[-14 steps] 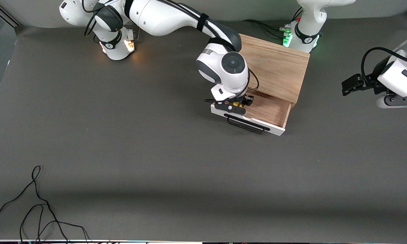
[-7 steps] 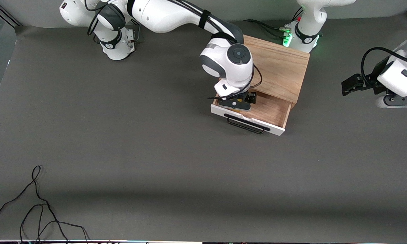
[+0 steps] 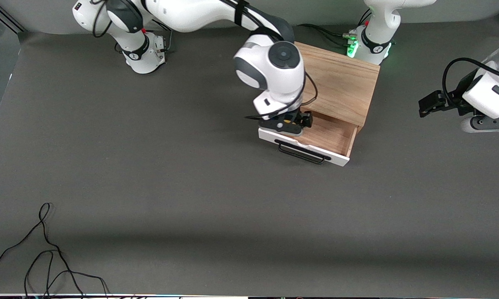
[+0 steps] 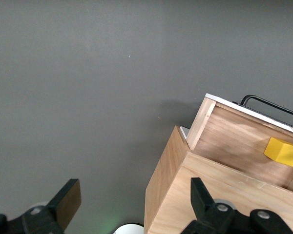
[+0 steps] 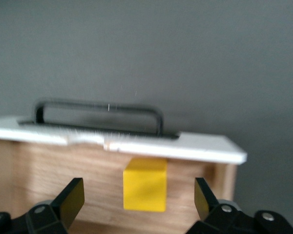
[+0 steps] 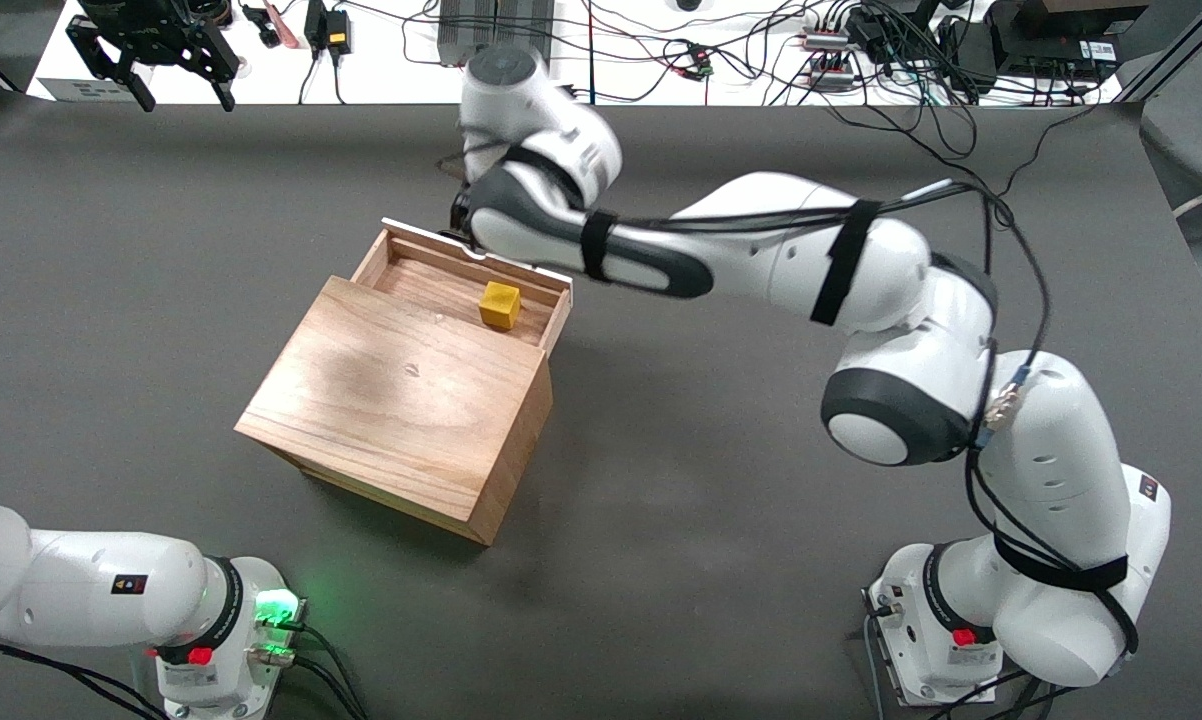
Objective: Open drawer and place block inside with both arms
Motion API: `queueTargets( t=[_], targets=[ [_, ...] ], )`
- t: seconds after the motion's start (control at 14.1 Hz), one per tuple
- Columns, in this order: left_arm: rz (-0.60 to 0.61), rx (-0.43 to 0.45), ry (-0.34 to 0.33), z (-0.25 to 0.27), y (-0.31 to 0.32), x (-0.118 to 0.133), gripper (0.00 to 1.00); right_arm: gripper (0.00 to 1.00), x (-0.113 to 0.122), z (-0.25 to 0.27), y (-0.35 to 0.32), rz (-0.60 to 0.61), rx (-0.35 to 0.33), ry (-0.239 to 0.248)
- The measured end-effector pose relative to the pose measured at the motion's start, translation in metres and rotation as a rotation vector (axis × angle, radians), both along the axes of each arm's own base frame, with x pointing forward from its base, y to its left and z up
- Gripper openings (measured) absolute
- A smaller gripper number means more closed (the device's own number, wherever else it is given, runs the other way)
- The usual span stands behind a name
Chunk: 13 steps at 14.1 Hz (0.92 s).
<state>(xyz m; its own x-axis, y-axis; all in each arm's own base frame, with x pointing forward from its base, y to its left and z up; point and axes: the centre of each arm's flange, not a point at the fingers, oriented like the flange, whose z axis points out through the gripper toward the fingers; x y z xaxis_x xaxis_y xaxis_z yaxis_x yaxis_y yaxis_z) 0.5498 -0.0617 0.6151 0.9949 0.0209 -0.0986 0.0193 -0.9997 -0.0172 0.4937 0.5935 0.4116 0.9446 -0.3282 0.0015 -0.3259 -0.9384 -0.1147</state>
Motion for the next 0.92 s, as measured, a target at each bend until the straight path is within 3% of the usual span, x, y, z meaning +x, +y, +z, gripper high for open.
queueTargets(
  t=[0.35, 0.64, 0.92],
  targets=[
    [0.0, 0.0, -0.001, 0.0, 0.0, 0.0, 1.0, 1.0, 0.069, 0.106, -0.113, 0.004, 0.07, 0.013],
    [0.001, 0.0, -0.001, 0.0, 0.001, 0.0, 1.0, 1.0, 0.097, 0.194, -0.238, 0.029, 0.05, 0.004],
    [0.002, 0.0, -0.001, 0.0, 0.001, 0.0, 1.0, 1.0, 0.12, 0.227, -0.37, 0.115, 0.029, -0.028]
  ],
)
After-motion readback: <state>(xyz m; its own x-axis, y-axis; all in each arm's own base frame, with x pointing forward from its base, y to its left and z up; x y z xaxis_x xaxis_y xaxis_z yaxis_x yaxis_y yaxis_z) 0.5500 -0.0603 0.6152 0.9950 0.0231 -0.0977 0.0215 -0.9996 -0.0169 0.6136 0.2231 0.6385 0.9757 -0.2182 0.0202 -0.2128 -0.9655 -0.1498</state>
